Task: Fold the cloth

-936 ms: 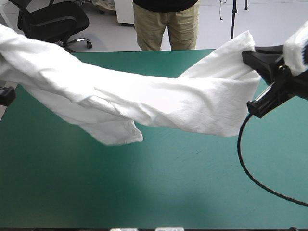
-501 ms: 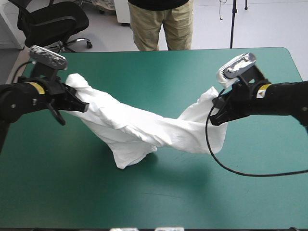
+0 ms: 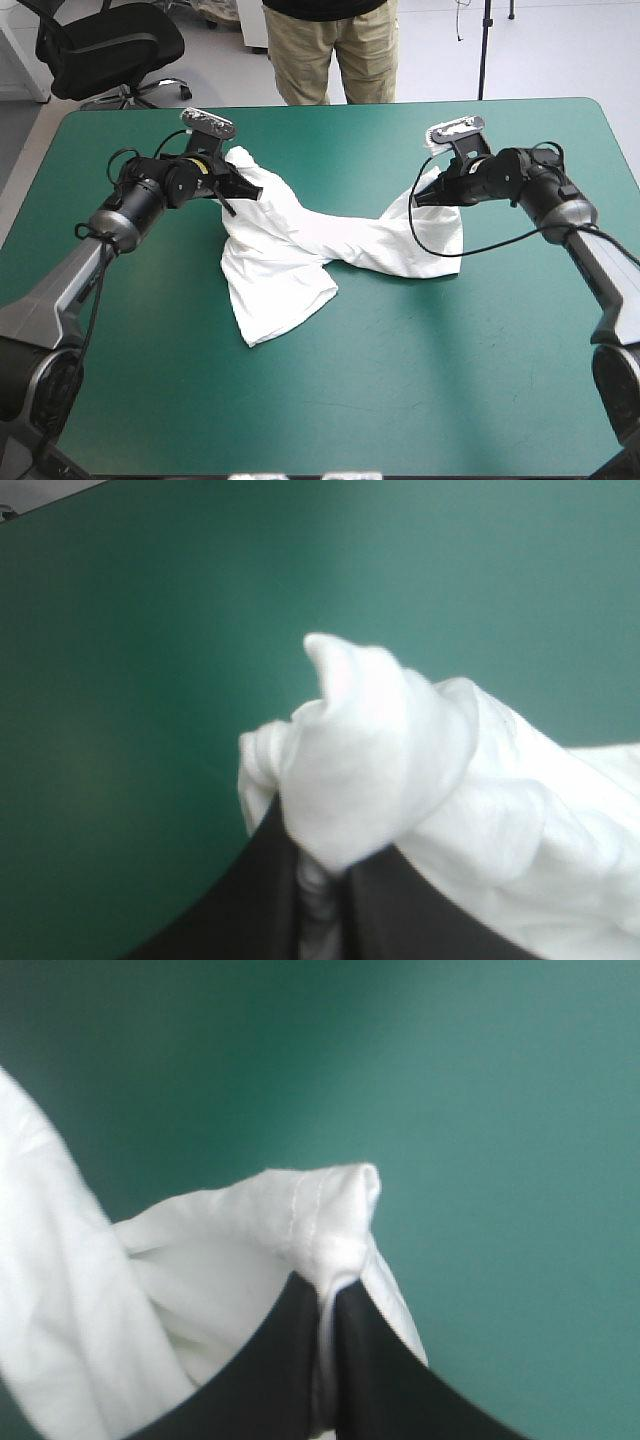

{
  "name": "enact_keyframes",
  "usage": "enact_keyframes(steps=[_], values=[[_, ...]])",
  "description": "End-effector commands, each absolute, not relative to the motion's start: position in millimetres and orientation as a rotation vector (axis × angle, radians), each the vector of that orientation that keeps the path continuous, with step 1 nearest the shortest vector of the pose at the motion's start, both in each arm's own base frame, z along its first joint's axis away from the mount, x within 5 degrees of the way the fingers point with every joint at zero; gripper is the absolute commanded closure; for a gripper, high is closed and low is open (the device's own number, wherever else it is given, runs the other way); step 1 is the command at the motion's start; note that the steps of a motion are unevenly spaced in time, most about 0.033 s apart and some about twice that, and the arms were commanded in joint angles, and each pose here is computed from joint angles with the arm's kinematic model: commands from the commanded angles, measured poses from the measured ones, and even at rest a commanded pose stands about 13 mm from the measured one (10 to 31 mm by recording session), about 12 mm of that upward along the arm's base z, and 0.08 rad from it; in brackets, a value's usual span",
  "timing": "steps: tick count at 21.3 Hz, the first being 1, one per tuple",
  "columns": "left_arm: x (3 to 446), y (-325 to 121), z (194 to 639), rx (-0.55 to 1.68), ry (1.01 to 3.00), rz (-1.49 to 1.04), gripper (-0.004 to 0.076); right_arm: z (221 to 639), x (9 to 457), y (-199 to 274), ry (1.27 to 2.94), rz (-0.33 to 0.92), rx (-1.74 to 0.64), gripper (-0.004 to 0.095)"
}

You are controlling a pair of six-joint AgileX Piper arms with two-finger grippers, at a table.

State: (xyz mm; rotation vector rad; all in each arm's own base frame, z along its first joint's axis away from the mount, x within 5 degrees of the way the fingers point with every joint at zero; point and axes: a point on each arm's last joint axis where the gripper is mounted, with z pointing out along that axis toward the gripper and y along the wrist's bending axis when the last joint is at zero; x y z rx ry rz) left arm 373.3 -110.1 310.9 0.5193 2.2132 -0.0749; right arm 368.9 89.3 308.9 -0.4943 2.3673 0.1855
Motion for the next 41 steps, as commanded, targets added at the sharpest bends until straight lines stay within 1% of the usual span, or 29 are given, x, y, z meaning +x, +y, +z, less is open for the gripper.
enact_keyframes(steps=[1,2,3,4,5,6,7,8,9,10,12,13,15,16,19,21,24,25,29,30,32,34,36,37,39,41], values=[[391,-114,322,0.44,2.034,-0.104,0.0741,321,399,77,2.293,0.158,-0.44,0.0908],[394,-115,319,0.434,2.03,-0.108,0.0741,318,404,74,2.308,0.158,-0.437,0.0885],[399,-117,314,0.417,2.018,-0.119,0.0741,312,415,72,2.334,0.174,-0.433,0.0785],[400,-117,311,0.41,2.02,-0.126,0.0741,310,419,71,2.342,0.185,-0.431,0.0716],[402,-118,309,0.379,2.026,-0.148,0.074,306,426,70,2.35,0.211,-0.414,0.0545],[403,-118,308,0.366,2.03,-0.159,0.0738,307,428,68,2.347,0.219,-0.402,0.047],[403,-119,308,0.354,2.032,-0.171,0.0698,310,430,66,2.331,0.222,-0.385,0.0312],[402,-118,309,0.368,2.032,-0.162,0.0639,315,432,63,2.319,0.217,-0.378,0.0263],[401,-117,310,0.397,2.048,-0.147,0.0556,321,432,61,2.313,0.214,-0.378,0.0265],[400,-116,311,0.427,2.083,-0.135,0.0437,329,431,60,2.307,0.218,-0.382,0.0282],[396,-114,315,0.46,2.185,-0.144,0.0246,349,424,58,2.305,0.219,-0.406,0.0305],[393,-113,320,0.476,2.227,-0.145,0.0215,360,419,58,2.301,0.22,-0.419,0.0317],[377,-110,335,0.509,2.302,-0.154,0.0226,381,400,58,2.308,0.227,-0.453,0.0352],[364,-109,347,0.534,2.312,-0.157,0.0247,394,387,57,2.303,0.229,-0.472,0.0378],[337,-104,370,0.53,2.288,-0.193,0.0299,416,364,56,2.29,0.234,-0.492,0.0411],[313,-101,377,0.543,2.272,-0.244,0.0313,431,348,56,2.274,0.24,-0.506,0.0413],[276,-97,368,0.573,2.335,-0.313,0.0312,446,328,54,2.262,0.238,-0.528,0.0413],[252,-97,354,0.615,2.393,-0.344,0.0312,454,316,54,2.26,0.239,-0.539,0.0413],[209,-105,324,0.731,2.45,-0.392,0.0312,466,302,56,2.221,0.271,-0.56,0.0413],[195,-113,311,0.805,2.465,-0.411,0.0312,468,300,57,2.209,0.279,-0.557,0.0413],[183,-127,296,0.902,2.453,-0.415,0.0312,468,300,57,2.206,0.284,-0.556,0.0413],[185,-140,285,0.953,2.419,-0.388,0.0312,468,302,57,2.2,0.287,-0.552,0.0413],[194,-146,270,0.996,2.444,-0.321,0.0312,468,302,57,2.199,0.279,-0.553,0.0413],[202,-147,256,1.019,2.487,-0.253,0.0312,468,302,57,2.199,0.275,-0.556,0.0413],[214,-148,237,1.028,2.548,-0.141,0.0312,468,302,57,2.199,0.275,-0.556,0.0413],[223,-151,223,1.013,2.564,-0.106,0.0312,468,302,57,2.197,0.275,-0.555,0.0413]])
